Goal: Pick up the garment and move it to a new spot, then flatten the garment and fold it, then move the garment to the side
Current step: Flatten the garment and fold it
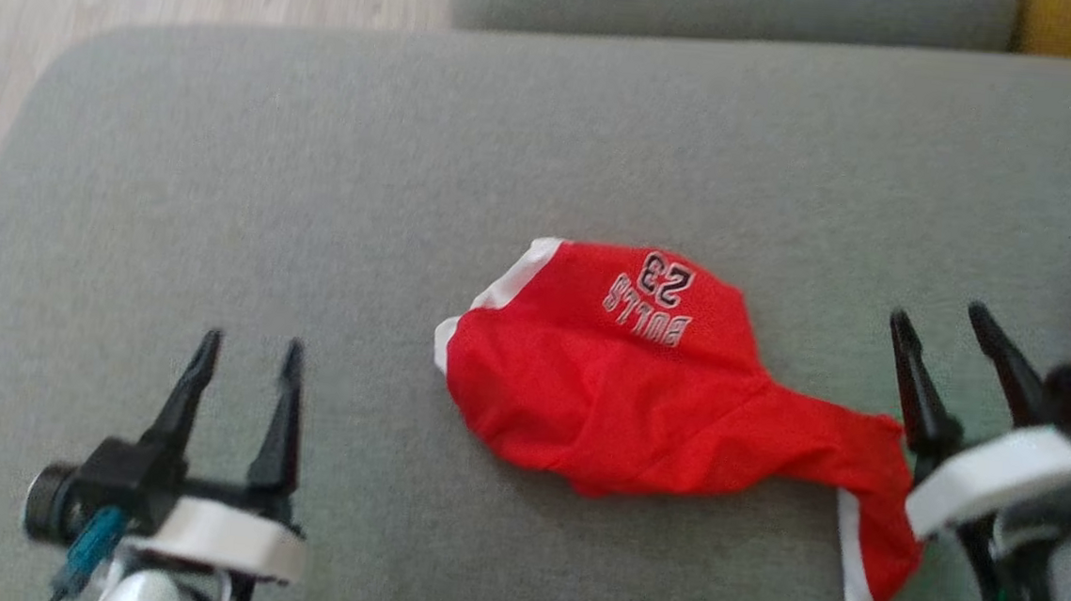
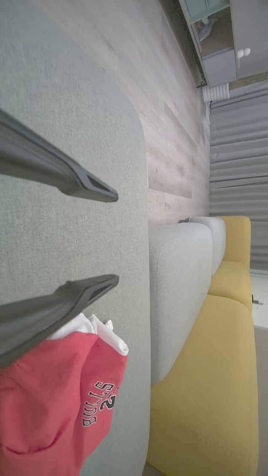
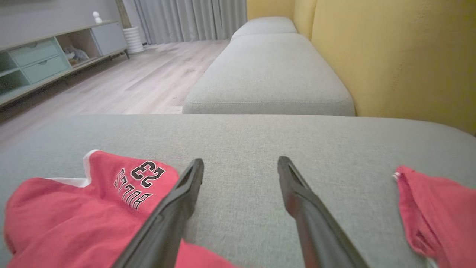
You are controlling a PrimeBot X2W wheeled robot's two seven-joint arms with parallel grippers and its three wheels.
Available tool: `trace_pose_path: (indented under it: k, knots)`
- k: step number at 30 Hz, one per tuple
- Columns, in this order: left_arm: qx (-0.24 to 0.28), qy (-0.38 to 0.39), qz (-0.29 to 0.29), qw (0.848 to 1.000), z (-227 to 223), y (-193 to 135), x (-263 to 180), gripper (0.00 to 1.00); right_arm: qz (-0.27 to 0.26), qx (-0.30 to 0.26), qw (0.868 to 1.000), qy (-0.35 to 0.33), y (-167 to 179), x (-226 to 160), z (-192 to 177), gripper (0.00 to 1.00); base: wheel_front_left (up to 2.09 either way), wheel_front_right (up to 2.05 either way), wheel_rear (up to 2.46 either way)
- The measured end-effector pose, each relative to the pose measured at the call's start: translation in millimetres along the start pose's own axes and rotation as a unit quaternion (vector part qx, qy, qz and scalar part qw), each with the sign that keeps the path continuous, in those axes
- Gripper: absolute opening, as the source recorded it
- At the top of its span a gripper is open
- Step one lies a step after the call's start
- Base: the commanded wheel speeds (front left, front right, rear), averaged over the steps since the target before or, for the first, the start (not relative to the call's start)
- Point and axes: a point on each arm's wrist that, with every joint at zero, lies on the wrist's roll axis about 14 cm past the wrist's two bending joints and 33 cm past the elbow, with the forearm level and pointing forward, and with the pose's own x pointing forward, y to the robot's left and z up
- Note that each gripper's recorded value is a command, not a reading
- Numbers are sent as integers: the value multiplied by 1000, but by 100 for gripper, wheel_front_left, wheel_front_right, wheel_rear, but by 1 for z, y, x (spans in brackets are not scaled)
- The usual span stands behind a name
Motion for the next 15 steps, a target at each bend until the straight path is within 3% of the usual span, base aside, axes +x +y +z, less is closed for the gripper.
trace_pose_path:
  k: [8,13,14,15]
  knots:
    - [-10,-2,-5,1000,-6,-2,27,100,92,-35,992,84,26,82,-32,100,0,0,0]
    - [-10,8,14,1000,-17,11,27,100,177,-57,968,171,74,97,-72,100,0,0,0]
    - [-10,8,14,1000,-17,11,27,100,177,-57,968,171,74,97,-72,100,0,0,0]
    - [-13,13,19,1000,-22,14,25,100,203,-61,953,215,86,90,-92,100,0,0,0]
